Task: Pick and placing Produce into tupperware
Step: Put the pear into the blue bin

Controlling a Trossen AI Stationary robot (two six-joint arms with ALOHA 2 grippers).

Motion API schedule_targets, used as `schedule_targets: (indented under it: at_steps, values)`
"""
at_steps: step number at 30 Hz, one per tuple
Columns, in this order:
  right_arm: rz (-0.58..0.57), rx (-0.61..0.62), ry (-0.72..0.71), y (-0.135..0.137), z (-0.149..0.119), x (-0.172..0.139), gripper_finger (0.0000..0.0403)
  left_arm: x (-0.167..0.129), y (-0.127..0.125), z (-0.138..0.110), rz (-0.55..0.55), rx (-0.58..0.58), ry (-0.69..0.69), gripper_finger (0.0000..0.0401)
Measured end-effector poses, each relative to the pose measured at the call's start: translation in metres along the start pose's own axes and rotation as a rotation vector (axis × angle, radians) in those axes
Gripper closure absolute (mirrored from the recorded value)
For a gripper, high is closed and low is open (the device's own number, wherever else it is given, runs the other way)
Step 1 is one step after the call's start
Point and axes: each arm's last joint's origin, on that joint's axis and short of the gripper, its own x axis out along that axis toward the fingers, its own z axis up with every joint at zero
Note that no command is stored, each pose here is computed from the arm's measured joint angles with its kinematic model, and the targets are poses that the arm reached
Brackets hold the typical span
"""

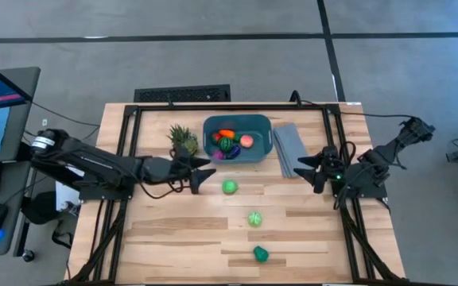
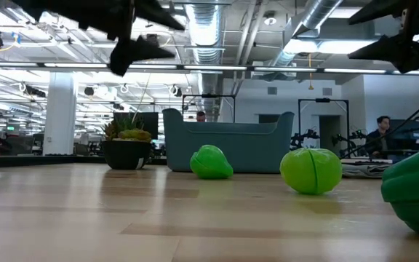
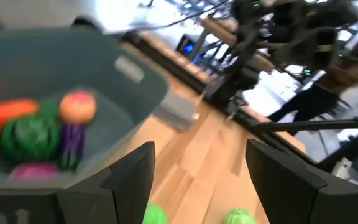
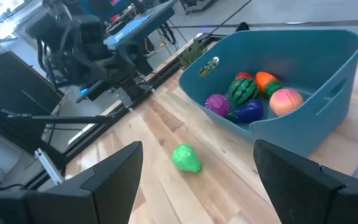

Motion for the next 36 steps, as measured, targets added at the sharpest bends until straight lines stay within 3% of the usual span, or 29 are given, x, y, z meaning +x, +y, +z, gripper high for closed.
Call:
schedule_targets:
  at_steps: [5,10,15,19,23,28,31,36]
  values:
    - [-0.009,0.002,-0.004,-0.001,0.001,0.001,0.0074,0.008,0.009,-0.016,0.079,-0.139,0.078,0.0160]
    - [-0.013,-0.008,0.004,0.000,-0.001,0.002,0.0074,0.021,0.011,-0.030,0.076,-0.366,0.118,0.0160]
    - [-0.026,-0.026,0.016,0.002,-0.004,0.005,0.0074,0.032,0.016,-0.035,0.107,-0.473,0.092,0.0160]
    - [-0.025,-0.045,0.046,0.004,-0.008,0.009,0.0074,0.037,0.016,-0.034,0.064,-0.566,0.083,0.0160]
    - [-0.026,-0.064,0.077,0.006,-0.012,0.013,0.0074,0.038,0.011,-0.028,-0.015,-0.590,0.056,0.0160]
    - [-0.039,-0.071,0.092,0.009,-0.017,0.018,0.0074,0.038,0.005,-0.023,-0.123,-0.504,0.074,0.0160]
    - [-0.043,-0.075,0.095,0.011,-0.019,0.020,0.0074,0.039,0.005,-0.025,-0.096,-0.487,0.107,0.0160]
    - [-0.038,-0.086,0.121,0.012,-0.022,0.022,0.0074,0.044,0.001,-0.023,0.079,-0.416,0.248,0.0158]
